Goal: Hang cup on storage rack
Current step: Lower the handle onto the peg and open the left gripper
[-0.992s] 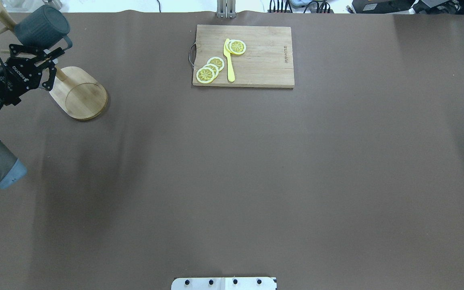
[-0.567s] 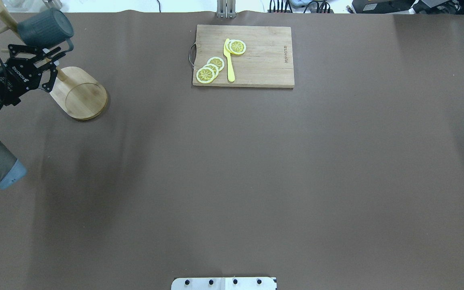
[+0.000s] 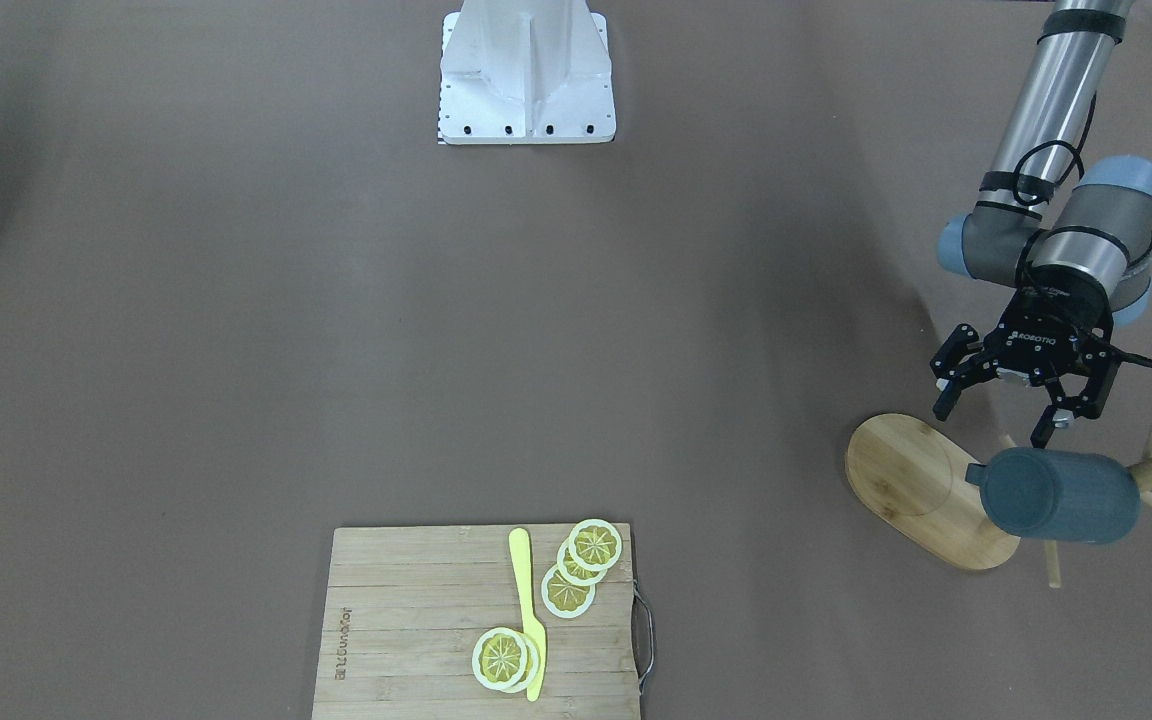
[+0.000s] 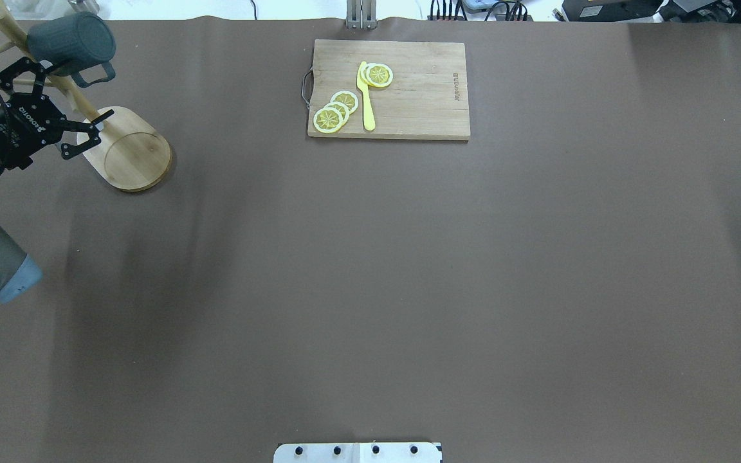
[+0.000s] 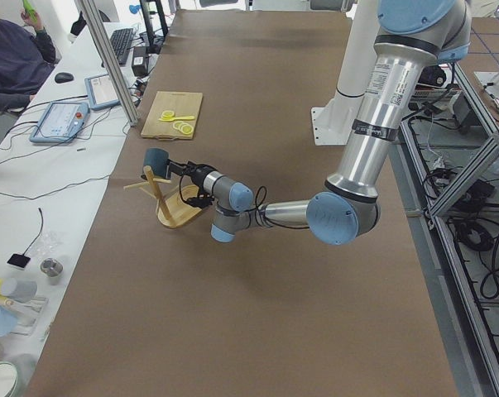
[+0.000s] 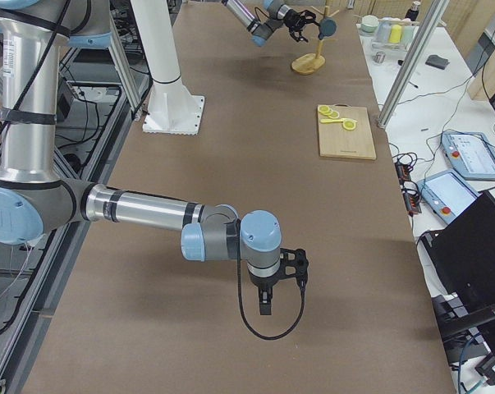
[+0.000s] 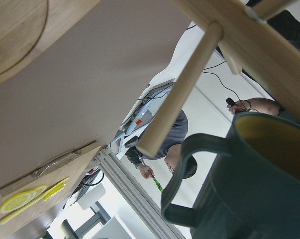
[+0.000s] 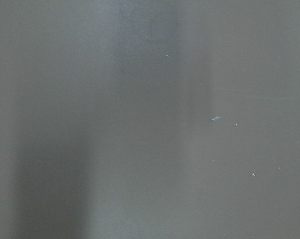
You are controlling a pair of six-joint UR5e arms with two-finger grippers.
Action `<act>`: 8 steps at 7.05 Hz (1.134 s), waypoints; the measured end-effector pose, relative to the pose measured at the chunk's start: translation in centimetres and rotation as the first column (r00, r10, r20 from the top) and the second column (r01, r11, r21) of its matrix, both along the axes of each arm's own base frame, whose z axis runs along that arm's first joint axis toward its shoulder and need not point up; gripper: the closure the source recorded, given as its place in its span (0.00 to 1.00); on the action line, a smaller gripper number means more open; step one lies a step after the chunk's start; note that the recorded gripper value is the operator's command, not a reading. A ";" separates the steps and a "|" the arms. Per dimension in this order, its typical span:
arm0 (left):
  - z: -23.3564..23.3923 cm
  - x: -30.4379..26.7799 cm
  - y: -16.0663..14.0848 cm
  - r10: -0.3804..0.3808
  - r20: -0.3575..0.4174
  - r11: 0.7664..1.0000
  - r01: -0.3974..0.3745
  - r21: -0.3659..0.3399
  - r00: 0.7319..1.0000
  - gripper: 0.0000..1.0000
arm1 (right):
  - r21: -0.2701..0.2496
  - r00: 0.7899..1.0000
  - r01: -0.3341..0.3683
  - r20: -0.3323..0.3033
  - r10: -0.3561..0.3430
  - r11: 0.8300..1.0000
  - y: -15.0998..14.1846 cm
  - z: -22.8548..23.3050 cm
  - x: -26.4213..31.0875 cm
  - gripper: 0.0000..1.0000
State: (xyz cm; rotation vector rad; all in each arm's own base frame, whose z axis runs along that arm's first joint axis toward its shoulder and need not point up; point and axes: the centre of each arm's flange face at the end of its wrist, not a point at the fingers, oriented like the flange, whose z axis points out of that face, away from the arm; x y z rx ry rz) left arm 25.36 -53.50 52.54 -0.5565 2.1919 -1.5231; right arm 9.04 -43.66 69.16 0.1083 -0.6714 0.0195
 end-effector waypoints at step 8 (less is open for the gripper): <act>-5.8 -2.6 3.7 -0.079 0.027 0.961 0.069 0.268 0.997 0.01 | 0.000 1.000 0.001 0.000 -0.001 1.000 0.0 0.0 -0.1 0.00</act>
